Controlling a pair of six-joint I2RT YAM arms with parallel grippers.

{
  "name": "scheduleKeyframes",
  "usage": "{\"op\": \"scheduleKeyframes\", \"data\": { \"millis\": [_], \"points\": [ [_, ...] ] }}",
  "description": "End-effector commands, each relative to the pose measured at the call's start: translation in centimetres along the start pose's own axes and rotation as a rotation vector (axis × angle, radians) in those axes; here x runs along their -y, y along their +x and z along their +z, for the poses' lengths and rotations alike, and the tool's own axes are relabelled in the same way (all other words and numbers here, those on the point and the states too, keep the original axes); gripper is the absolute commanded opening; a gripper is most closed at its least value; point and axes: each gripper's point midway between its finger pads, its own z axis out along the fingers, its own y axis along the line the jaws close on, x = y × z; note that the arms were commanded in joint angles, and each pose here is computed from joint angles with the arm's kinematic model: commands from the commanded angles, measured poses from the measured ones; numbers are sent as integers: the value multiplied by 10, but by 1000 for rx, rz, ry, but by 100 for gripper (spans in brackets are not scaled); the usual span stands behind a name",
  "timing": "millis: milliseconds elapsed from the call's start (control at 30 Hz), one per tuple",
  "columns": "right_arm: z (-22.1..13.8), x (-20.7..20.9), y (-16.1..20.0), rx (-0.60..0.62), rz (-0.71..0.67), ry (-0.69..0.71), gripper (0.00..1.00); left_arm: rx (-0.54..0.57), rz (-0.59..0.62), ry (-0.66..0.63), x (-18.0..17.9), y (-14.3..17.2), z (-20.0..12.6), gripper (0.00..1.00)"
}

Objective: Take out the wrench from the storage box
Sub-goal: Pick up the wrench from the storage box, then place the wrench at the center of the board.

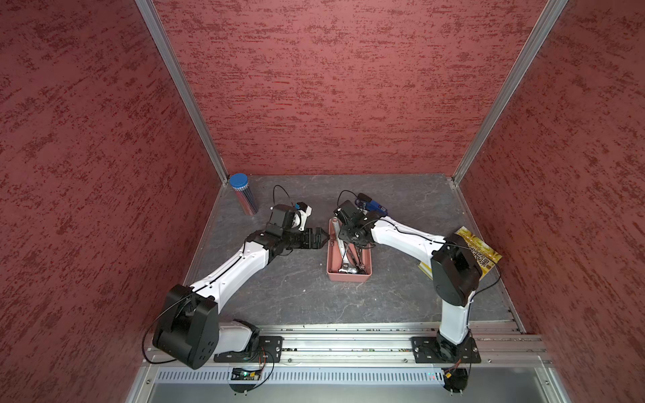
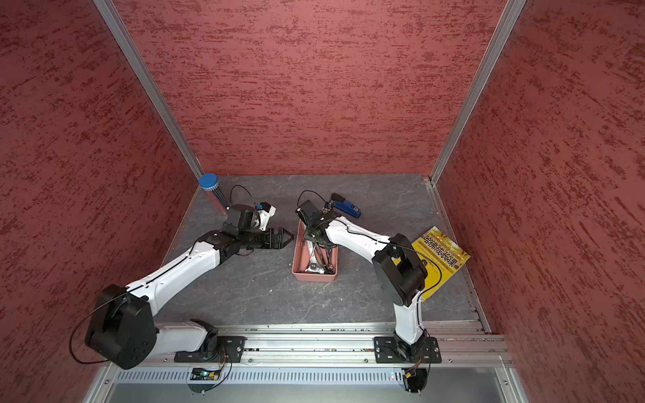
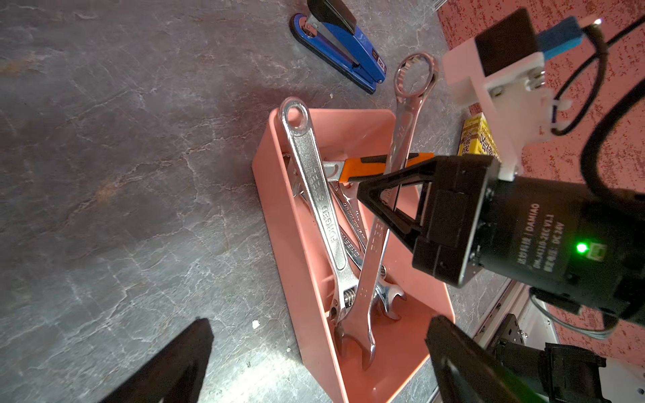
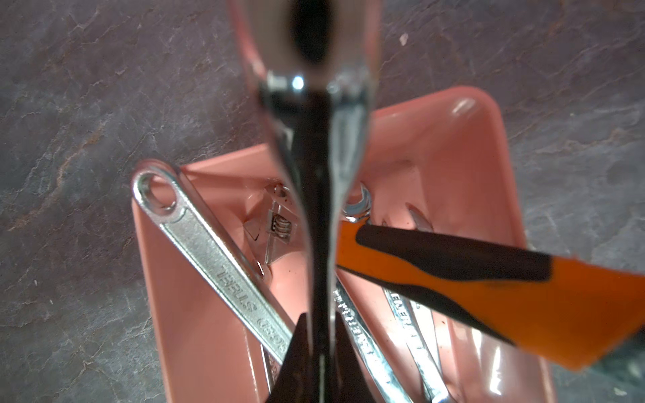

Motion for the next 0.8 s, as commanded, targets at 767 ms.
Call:
{"op": "scheduleKeyframes", "data": {
  "millis": [767],
  "points": [
    [-93,102,-63,41,-330,-197,0,24,36,37,45,-14,3,100]
  ]
}}
